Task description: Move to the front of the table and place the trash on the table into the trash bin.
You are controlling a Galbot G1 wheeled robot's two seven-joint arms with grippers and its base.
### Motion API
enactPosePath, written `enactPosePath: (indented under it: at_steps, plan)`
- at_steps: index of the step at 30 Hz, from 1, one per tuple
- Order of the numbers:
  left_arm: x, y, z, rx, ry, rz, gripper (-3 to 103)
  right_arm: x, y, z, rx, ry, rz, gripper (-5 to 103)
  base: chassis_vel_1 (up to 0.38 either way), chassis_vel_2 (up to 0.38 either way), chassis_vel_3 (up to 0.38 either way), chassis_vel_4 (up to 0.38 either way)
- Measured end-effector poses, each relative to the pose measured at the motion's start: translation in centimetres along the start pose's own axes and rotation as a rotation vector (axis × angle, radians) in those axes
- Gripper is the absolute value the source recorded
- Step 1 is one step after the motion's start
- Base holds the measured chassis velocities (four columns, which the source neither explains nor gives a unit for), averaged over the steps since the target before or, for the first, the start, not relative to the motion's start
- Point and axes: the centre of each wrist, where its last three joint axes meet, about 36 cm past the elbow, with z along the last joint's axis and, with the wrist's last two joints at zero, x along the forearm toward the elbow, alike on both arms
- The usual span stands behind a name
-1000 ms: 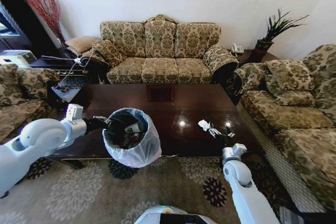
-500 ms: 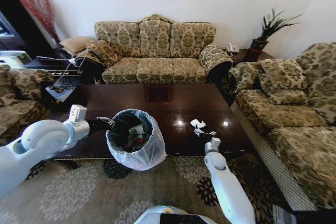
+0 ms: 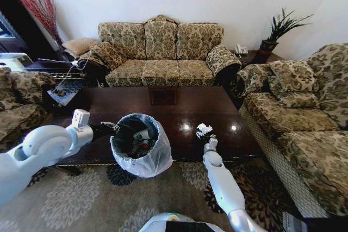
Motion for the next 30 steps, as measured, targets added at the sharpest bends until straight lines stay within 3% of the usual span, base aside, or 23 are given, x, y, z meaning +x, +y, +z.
enactPosePath:
  at_steps: [2, 4, 5, 6, 9, 11, 13, 14, 17, 19, 22, 24, 28, 30]
  plan:
    - [0.0, 0.0, 0.1, 0.002, 0.0, 0.0, 1, -0.3, 0.0, -0.3, -0.002, 0.003, -0.003, 72, 0.0, 0.0, 0.0, 0.0]
    - [0.0, 0.0, 0.1, 0.002, -0.001, 0.0, 1, -0.4, 0.0, -0.4, -0.003, 0.004, -0.004, 72, 0.0, 0.0, 0.0, 0.0]
    - [0.0, 0.0, 0.1, 0.003, -0.001, 0.0, 1, -0.6, 0.0, -0.6, -0.007, 0.005, -0.004, 61, 0.0, 0.0, 0.0, 0.0]
    - [0.0, 0.0, 0.1, 0.003, -0.001, 0.0, 1, -0.6, 0.0, -0.6, -0.007, 0.005, -0.004, 61, 0.0, 0.0, 0.0, 0.0]
    - [0.0, 0.1, 0.0, 0.002, -0.002, -0.002, 1, -0.7, 0.0, -1.0, -0.011, 0.01, -0.006, 45, 0.0, 0.0, 0.0, 0.0]
    - [0.0, 0.1, 0.0, 0.002, -0.003, -0.002, 1, -0.7, 0.0, -1.1, -0.012, 0.01, -0.006, 45, 0.0, 0.0, 0.0, 0.0]
    - [0.0, 0.1, 0.0, 0.002, -0.004, -0.001, 1, -0.6, 0.0, -1.1, -0.016, 0.014, -0.008, 34, 0.0, 0.0, 0.0, 0.0]
    - [0.0, 0.1, 0.0, 0.002, -0.004, -0.001, 1, -0.6, 0.0, -1.1, -0.016, 0.014, -0.008, 34, 0.0, 0.0, 0.0, 0.0]
    - [0.0, 0.1, 0.0, 0.001, -0.006, -0.001, 1, -0.3, -0.1, -1.2, -0.025, 0.016, -0.01, 18, 0.0, 0.0, 0.0, 0.0]
    - [0.1, 0.1, -0.1, 0.0, -0.007, -0.001, 1, -0.2, -0.2, -1.4, -0.03, 0.016, -0.011, 18, 0.0, 0.0, 0.0, 0.0]
    - [0.1, 0.0, -0.3, -0.005, -0.011, 0.001, 1, 0.2, -0.3, -2.1, -0.053, 0.003, -0.021, 3, 0.0, 0.0, 0.0, 0.0]
    - [0.1, 0.0, -0.3, -0.006, -0.011, 0.001, 1, 0.5, -0.3, -2.3, -0.061, -0.005, -0.028, 1, 0.0, 0.0, 0.0, 0.0]
    - [0.1, 0.1, -0.5, -0.012, -0.006, 0.0, 1, 2.8, 0.0, -4.6, -0.081, -0.105, -0.108, 0, 0.0, 0.0, 0.0, 0.0]
    - [0.0, 0.3, -1.0, -0.019, 0.004, 0.002, 1, 4.9, 0.8, -7.7, -0.054, -0.254, -0.202, 0, 0.0, 0.0, 0.0, 0.0]
